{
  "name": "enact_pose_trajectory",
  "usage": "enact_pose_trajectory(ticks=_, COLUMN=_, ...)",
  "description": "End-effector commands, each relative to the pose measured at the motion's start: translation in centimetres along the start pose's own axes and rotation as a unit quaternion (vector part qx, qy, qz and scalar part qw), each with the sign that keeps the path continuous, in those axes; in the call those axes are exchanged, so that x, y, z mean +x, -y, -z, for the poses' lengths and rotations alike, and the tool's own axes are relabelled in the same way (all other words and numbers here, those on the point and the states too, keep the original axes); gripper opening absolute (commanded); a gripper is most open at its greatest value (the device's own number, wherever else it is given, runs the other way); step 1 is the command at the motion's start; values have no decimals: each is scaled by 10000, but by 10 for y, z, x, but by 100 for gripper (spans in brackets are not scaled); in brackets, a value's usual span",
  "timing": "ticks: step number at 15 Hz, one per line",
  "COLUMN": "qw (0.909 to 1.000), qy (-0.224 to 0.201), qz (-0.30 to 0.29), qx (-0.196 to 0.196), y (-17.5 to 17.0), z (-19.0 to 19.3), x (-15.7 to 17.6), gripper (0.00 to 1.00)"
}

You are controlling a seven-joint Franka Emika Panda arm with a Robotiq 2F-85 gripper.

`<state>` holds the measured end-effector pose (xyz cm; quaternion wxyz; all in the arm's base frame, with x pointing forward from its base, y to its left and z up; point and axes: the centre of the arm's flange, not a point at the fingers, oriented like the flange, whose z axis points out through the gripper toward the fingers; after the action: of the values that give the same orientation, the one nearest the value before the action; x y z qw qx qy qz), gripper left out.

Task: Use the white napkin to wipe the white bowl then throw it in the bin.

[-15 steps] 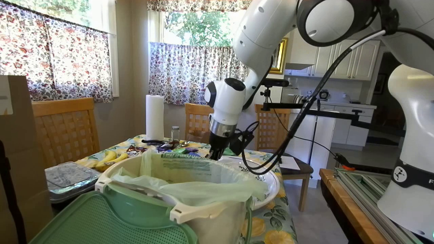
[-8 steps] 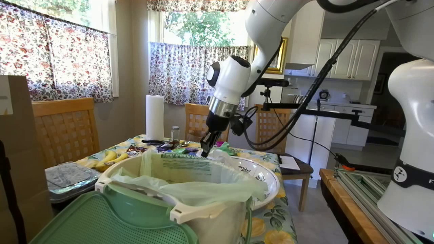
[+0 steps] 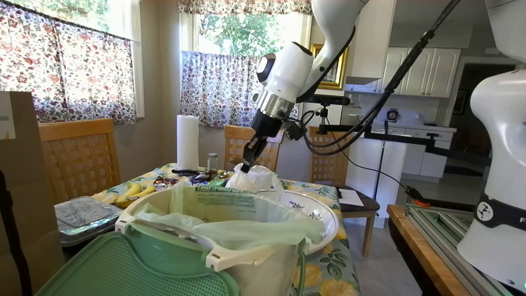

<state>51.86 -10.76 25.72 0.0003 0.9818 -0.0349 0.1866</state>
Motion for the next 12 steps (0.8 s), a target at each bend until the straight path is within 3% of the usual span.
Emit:
enact_pose_trajectory(ticks=1, qw=9989, qy=-111, qz=309, qx=345, y=5, z=36, x=-15, gripper=0)
enact_pose_trajectory(ticks=12, qw=9915, qy=-419, qz=638, qx=1055, y=40, z=68, x=5, gripper=0)
